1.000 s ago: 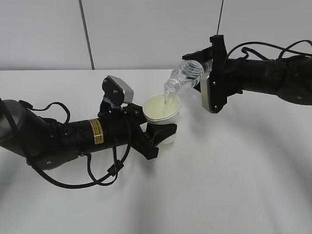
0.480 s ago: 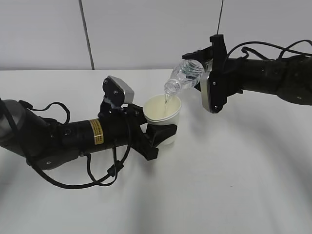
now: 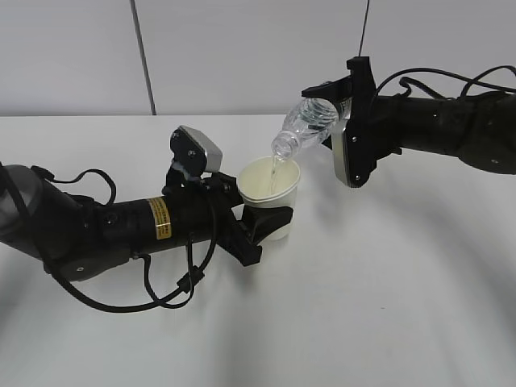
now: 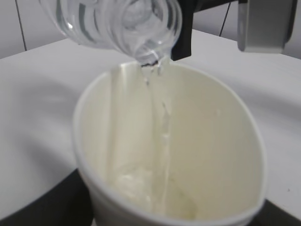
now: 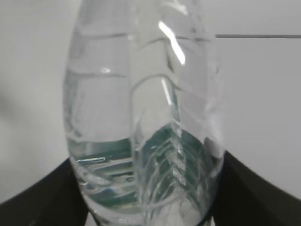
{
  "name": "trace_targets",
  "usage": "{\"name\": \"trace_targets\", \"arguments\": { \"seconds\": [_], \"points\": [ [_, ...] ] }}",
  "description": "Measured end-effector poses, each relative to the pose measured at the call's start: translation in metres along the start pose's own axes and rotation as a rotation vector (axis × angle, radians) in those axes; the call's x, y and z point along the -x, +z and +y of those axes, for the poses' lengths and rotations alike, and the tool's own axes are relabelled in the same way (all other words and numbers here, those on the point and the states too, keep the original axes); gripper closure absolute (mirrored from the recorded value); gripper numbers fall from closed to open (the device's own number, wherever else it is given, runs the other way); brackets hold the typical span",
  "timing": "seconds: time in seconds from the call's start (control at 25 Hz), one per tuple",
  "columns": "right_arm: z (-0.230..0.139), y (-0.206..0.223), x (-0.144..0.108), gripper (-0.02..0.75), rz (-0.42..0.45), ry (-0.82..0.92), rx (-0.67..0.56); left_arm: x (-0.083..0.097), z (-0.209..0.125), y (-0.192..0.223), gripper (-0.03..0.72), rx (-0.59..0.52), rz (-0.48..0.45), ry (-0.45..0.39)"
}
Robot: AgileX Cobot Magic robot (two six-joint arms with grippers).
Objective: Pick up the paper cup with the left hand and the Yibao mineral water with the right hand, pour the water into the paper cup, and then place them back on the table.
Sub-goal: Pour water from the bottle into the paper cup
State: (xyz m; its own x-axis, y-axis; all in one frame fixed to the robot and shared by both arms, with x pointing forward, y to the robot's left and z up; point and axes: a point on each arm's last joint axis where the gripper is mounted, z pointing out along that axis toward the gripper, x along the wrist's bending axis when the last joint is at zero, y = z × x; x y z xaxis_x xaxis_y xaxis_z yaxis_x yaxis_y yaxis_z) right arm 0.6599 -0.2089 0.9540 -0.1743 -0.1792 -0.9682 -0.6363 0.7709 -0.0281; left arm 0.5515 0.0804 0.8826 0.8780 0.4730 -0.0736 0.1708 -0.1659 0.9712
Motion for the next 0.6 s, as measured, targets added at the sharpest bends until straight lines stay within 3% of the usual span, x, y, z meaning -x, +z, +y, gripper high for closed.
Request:
{"name": "trace_targets", "arguments": {
  "seconds": [0.6],
  "points": [
    [-0.0002, 0.0, 0.0002, 0.237, -0.002, -0.013, -0.003, -0.0002, -0.0006, 0.0, 0.276, -0.007, 0.003, 0.0]
  ]
}}
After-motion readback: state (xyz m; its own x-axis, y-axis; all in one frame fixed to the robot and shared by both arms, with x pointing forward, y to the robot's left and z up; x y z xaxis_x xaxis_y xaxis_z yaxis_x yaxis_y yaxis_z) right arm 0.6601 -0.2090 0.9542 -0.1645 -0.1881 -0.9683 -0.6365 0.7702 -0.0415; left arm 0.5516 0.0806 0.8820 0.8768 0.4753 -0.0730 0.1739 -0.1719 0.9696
